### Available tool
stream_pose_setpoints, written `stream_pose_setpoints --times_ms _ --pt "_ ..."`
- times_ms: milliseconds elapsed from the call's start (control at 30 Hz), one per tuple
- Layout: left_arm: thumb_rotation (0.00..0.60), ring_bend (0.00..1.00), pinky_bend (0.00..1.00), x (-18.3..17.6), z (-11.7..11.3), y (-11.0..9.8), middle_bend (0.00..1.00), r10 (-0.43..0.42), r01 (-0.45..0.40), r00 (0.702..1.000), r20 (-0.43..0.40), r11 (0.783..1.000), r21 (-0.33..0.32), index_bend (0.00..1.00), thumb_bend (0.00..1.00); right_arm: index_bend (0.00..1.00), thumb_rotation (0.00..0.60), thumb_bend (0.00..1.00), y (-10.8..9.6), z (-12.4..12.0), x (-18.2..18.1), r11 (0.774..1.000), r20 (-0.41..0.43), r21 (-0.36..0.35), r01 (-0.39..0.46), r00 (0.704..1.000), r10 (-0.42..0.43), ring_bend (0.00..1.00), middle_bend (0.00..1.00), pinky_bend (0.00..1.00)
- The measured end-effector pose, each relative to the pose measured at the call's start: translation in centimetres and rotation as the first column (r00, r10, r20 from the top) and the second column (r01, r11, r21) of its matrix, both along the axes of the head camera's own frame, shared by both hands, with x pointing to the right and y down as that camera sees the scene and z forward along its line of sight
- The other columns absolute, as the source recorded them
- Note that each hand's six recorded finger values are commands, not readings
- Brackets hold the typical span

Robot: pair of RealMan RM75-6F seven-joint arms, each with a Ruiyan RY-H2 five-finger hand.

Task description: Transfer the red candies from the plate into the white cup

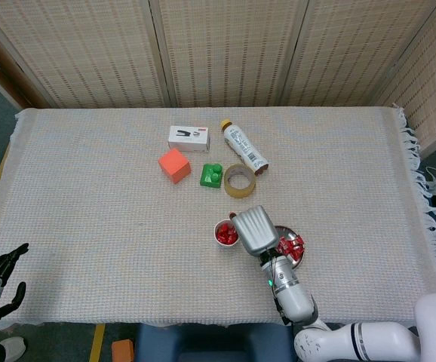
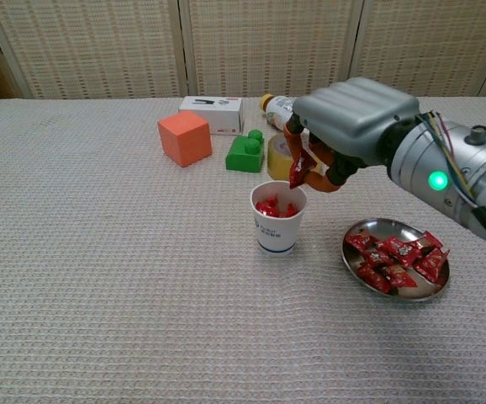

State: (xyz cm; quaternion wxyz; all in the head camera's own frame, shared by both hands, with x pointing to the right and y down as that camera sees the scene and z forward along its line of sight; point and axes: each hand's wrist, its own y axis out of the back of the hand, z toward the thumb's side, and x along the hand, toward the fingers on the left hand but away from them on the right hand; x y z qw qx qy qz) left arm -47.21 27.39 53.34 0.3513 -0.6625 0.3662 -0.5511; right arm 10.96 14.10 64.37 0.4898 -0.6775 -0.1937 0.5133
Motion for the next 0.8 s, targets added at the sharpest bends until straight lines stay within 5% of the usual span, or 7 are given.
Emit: stream_pose_setpoints --times_ms 200,433,800 --pt "0.600 0.21 0.28 -0.2 -0.1 -0.1 0.15 -0.007 0.007 1.000 -0.006 1.000 0.000 0.00 0.54 0.51 0.600 0.39 0.1 1.4 -1.7 1.000 -0.033 -0.006 0.012 0.999 -0.013 0.76 0.79 0.99" --pt "0.600 0.21 0.28 -0.2 -0.1 -0.1 0.15 -0.006 0.006 1.000 -0.007 1.000 0.000 0.00 0.54 0.18 0.600 0.39 0.4 2.0 -2.1 1.000 -0.048 -0.019 0.018 0.999 -0.019 0.74 0.79 0.99" --pt "0.600 0.21 0.28 -0.3 -0.5 -0.1 0.15 -0.009 0.009 1.000 -0.016 1.000 0.012 0.00 0.54 0.14 0.600 0.35 0.2 1.0 -0.8 1.000 -0.054 -0.009 0.006 0.999 -0.006 0.72 0.79 0.99"
